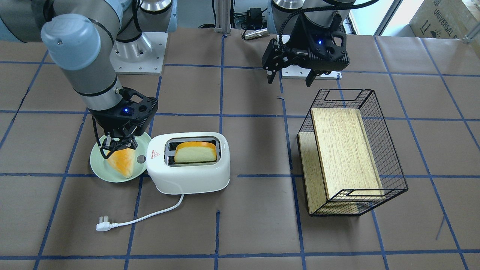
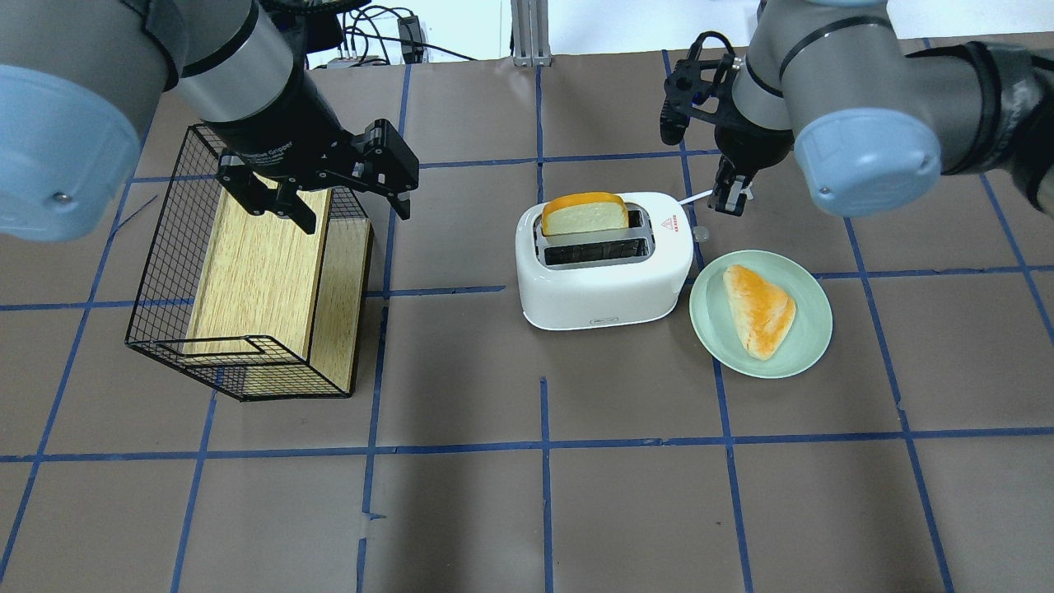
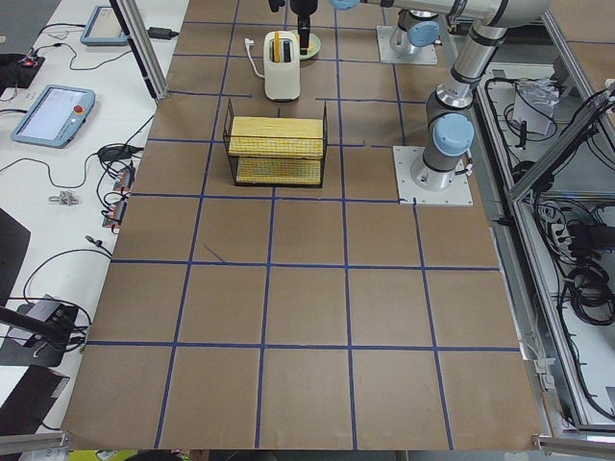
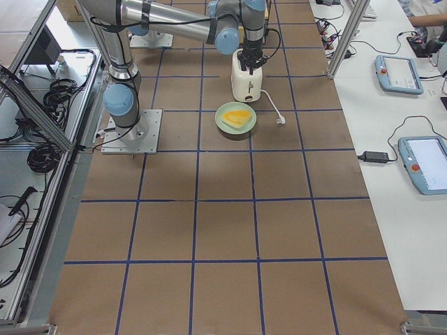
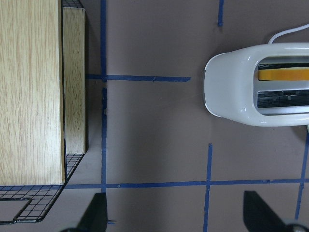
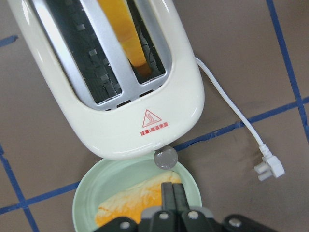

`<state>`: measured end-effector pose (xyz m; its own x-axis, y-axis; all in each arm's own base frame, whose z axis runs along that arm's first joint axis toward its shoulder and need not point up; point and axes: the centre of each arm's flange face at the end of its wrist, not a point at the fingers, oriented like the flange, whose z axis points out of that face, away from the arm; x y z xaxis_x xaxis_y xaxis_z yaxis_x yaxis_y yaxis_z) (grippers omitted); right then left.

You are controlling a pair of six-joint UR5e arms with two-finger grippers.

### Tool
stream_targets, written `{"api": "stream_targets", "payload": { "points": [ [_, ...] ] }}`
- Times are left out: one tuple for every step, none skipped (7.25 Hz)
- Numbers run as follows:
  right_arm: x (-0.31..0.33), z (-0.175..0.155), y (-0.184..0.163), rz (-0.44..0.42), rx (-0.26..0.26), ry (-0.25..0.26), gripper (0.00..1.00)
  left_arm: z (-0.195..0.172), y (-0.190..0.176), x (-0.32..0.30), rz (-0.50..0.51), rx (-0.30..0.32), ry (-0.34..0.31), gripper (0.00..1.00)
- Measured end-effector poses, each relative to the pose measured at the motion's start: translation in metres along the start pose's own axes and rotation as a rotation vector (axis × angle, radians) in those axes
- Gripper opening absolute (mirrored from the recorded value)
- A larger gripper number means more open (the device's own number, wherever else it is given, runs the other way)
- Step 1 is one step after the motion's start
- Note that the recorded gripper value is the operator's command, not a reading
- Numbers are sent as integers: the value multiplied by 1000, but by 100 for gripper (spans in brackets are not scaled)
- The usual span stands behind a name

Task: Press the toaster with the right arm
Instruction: 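Lower the right gripper onto the toaster lever, pressing it down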

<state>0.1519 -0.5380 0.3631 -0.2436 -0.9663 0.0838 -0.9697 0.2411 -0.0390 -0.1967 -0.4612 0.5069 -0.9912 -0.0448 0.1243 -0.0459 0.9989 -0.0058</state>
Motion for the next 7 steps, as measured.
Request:
{"api": "stream_targets", "payload": {
  "points": [
    [-5, 20, 4, -56, 2, 11, 3, 0, 0, 0, 0, 0, 0, 100],
    [-8, 33, 6, -80, 1, 11, 3, 0, 0, 0, 0, 0, 0, 100],
    [-9, 40, 7, -91, 0, 7, 3, 0, 0, 0, 0, 0, 0, 100],
    [-7, 45, 6, -96, -1, 2, 3, 0, 0, 0, 0, 0, 0, 100],
    [-6, 49, 6, -98, -1, -3, 3, 0, 0, 0, 0, 0, 0, 100],
    [-6, 52, 6, -99, -2, -8, 3, 0, 0, 0, 0, 0, 0, 100],
    [-5, 57, 4, -101, -3, -14, 3, 0, 0, 0, 0, 0, 0, 100]
  ]
}}
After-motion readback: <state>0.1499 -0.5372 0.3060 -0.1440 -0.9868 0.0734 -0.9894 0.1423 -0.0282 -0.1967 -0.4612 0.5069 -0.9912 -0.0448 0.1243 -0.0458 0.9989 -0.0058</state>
